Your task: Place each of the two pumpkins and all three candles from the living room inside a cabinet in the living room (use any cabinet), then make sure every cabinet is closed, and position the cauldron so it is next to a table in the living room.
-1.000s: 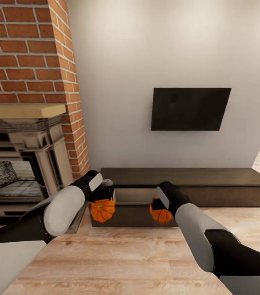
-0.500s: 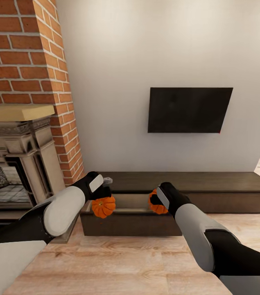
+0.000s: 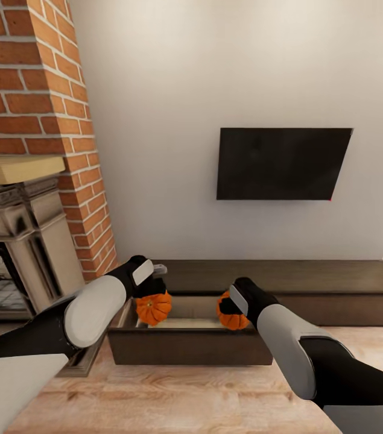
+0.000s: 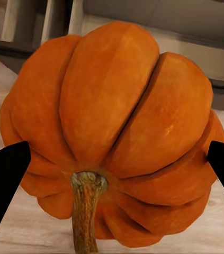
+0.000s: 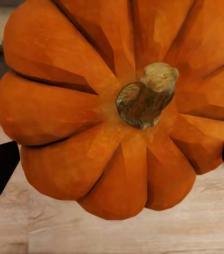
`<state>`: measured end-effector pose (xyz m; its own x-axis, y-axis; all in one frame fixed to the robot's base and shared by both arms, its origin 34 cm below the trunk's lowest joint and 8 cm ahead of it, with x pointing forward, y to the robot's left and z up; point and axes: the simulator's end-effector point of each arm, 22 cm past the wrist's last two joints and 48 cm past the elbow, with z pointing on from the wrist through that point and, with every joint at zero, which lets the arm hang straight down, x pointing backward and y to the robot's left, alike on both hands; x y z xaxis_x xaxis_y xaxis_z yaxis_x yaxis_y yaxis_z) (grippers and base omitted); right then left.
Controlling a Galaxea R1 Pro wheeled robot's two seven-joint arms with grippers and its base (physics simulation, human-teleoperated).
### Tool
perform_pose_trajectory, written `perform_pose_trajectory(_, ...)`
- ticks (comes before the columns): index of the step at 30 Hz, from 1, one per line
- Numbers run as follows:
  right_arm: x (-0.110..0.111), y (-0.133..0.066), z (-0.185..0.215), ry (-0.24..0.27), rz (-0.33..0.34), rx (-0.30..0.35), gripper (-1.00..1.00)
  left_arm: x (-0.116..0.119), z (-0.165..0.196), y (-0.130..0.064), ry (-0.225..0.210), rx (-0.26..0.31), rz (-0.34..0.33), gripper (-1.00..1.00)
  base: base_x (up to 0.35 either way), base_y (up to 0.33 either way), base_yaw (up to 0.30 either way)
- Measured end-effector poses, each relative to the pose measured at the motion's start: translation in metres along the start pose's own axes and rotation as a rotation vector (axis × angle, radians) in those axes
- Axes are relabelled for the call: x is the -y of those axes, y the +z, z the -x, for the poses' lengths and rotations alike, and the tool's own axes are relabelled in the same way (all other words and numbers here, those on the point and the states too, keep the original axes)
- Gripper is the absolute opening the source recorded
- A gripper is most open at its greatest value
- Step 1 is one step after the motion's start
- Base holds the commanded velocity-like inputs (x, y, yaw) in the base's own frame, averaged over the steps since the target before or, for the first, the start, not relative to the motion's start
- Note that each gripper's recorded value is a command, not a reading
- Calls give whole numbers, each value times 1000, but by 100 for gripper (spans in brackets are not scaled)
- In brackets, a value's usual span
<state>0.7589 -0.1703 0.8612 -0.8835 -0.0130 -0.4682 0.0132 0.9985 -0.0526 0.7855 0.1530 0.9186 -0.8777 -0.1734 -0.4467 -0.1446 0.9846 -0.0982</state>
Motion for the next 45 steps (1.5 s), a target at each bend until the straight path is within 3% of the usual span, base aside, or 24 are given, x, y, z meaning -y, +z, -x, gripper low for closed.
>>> perform_pose_trajectory(16,-9,5,-14,-11,34,-32,-100,2,-8,3,9,-21,-3,-100,163,-122,0)
perform_pose_trajectory(20,-20,8,-22,-4,80,-50,-100,3,-8,3,7,-20,-7,-100,197,-12,0)
perform_pose_trajectory(33,-25,14,3,19,96,105,-100,1,-16,9,6,-29,-5,-100,83,-1,0)
perform_pose_trajectory(38,-25,19,3,24,96,131,-100,1,-17,12,4,-28,-4,-100,1,0,0)
perform_pose_trajectory(41,-25,22,3,24,95,140,-100,-1,-13,18,-14,12,-3,-100,0,0,0)
perform_pose_trajectory(42,-25,23,6,27,95,154,-100,-1,-6,21,-37,57,-5,-100,0,0,0)
perform_pose_trajectory(45,-25,25,13,33,93,191,-100,-2,-4,26,-45,80,-5,-100,0,0,0)
